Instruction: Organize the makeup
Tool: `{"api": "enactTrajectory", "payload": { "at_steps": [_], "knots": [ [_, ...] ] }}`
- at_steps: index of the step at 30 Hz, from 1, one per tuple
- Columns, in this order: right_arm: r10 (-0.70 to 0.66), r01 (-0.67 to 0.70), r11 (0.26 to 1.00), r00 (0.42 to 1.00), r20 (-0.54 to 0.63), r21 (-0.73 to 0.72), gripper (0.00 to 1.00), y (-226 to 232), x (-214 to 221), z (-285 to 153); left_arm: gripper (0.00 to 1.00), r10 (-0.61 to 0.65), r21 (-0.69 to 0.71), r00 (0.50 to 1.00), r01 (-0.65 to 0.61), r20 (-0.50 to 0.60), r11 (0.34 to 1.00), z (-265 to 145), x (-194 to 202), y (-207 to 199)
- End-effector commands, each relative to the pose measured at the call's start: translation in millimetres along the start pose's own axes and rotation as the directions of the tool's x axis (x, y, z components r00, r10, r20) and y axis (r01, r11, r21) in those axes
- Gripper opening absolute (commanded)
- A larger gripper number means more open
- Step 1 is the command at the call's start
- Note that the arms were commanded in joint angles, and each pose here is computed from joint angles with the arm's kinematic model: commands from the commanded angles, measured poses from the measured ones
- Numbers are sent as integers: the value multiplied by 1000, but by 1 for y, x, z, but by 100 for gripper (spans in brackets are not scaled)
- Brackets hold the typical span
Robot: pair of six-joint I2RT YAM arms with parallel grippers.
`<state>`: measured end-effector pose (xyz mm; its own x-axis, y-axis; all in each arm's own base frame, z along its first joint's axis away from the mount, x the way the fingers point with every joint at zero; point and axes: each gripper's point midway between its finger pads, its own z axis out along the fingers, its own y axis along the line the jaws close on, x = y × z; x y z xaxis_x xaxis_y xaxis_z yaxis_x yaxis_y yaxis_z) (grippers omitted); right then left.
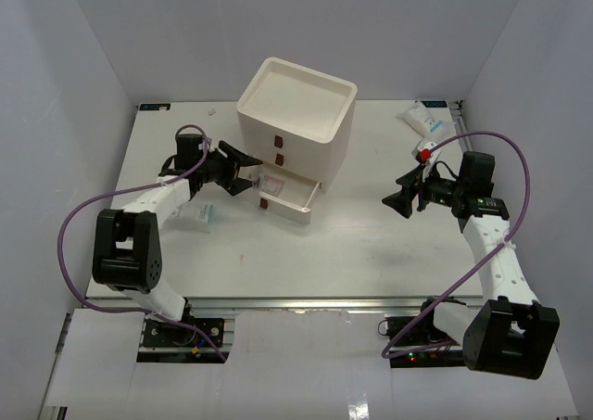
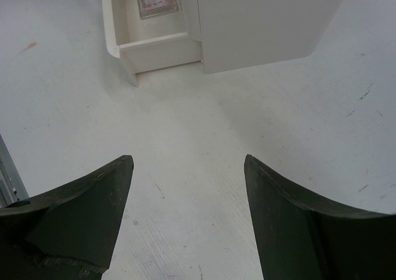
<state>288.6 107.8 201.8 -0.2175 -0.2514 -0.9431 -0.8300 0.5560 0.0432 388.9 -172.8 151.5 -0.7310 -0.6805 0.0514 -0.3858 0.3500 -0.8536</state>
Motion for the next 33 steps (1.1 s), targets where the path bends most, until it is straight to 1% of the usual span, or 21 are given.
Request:
{"api": "enactTrajectory", "payload": {
  "at_steps": [1, 4, 6, 8, 13, 16, 18, 23, 27, 29, 30, 31, 33],
  "knots": [
    [-19, 19, 1000, 1000, 25, -15, 79, 4, -6, -2, 26, -87, 105, 996, 90, -35, 990, 1, 12, -30],
    [-19, 19, 1000, 999, 26, -12, 79, 4, -6, -3, 37, -108, 120, 991, 117, -76, 986, 13, 19, -27],
    [-18, 18, 1000, 1000, 25, -12, 79, 4, -7, -3, 49, -109, 113, 990, 119, -90, 986, 19, 25, -26],
    [-18, 18, 1000, 999, 26, -12, 79, 4, -7, -4, 60, -98, 120, 991, 108, -87, 987, 21, 26, -29],
    [-18, 19, 1000, 999, 30, -16, 79, 5, -7, -4, 78, -50, 155, 996, 60, -69, 986, 15, 25, -41],
    [-18, 19, 1000, 999, 30, -17, 79, 5, -7, -4, 86, -12, 187, 998, 22, -56, 982, 7, 27, -53],
    [-18, 19, 1000, 999, 30, -17, 79, 5, -7, -4, 88, 5, 198, 999, 5, -49, 980, 4, 28, -56],
    [-15, 16, 1000, 999, 28, -17, 79, 4, -5, -3, 88, 16, 205, 999, -7, -42, 979, 0, 28, -57],
    [-15, 16, 1000, 999, 29, -20, 79, 5, -5, -4, 87, 50, 213, 998, -41, -36, 976, -1, 29, -58],
    [-22, 23, 999, 999, 32, -37, 79, 7, -5, -3, 80, 108, 237, 994, -101, -17, 966, -6, 29, -62],
    [-29, 31, 998, 999, 36, -54, 78, 11, -4, -3, 74, 171, 253, 985, -165, -3, 953, -8, 31, -64],
    [-38, 41, 996, 998, 42, -75, 78, 14, -5, -3, 68, 227, 270, 974, -221, 10, 937, -12, 32, -67],
    [-59, 67, 989, 996, 64, -130, 75, 25, -6, -4, 48, 311, 306, 950, -304, 27, 902, -21, 37, -72]
  ]
}}
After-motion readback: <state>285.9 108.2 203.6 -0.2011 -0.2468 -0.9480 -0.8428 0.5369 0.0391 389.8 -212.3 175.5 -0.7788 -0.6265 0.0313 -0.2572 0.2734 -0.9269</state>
